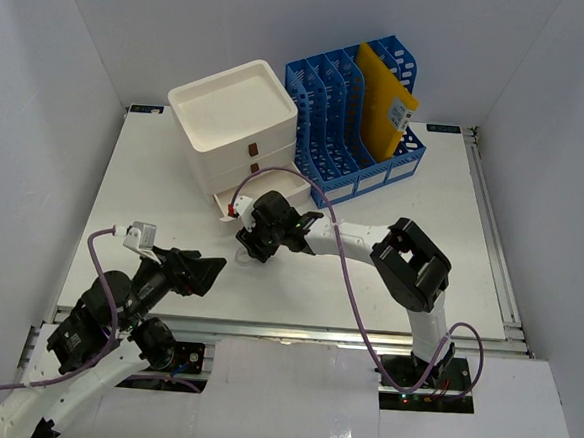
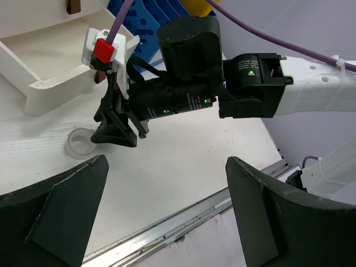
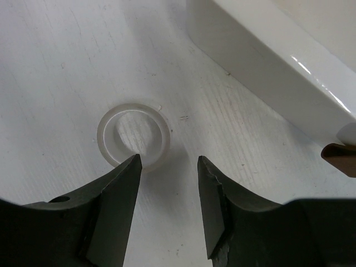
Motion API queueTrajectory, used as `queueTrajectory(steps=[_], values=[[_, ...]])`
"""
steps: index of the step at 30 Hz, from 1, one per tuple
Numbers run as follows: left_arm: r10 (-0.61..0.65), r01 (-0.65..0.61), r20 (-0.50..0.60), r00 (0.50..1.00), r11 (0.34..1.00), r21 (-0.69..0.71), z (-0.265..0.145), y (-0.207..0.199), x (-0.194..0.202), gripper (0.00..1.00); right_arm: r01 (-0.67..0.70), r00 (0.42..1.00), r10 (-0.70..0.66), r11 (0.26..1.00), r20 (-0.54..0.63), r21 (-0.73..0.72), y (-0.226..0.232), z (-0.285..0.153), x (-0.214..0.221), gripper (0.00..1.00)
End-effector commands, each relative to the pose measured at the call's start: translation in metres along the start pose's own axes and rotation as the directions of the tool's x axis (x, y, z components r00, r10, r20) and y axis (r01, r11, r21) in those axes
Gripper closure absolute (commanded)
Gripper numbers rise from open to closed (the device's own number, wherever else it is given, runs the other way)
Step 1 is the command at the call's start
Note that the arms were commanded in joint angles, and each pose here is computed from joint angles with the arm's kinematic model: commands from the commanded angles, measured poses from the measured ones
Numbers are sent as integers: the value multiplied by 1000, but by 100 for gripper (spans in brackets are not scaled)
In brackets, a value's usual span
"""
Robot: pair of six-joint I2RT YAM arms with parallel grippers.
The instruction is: Organize the desk
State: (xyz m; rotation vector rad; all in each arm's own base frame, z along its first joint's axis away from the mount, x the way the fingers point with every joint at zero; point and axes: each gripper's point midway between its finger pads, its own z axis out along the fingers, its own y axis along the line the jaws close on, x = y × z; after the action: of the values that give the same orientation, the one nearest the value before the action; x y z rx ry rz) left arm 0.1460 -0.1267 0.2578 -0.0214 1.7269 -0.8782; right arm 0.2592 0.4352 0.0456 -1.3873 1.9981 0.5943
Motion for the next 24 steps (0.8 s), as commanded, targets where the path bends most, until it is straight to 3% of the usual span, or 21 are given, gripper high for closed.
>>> queueTrajectory(steps=[1, 11, 24], values=[[-5, 4, 30, 1000, 1000, 27, -11, -5, -10, 2, 3, 1000, -4, 1000, 31, 16, -4, -3, -14, 49], [-11, 11, 37, 999, 1000, 18, -11, -2, -10, 2, -86, 989, 97, 991, 109, -102, 16, -20, -51, 44], [-24, 23, 58, 998, 999, 34, -14, -3, -12, 2, -95, 995, 94, 995, 33, 37, -9, 7, -19, 48]])
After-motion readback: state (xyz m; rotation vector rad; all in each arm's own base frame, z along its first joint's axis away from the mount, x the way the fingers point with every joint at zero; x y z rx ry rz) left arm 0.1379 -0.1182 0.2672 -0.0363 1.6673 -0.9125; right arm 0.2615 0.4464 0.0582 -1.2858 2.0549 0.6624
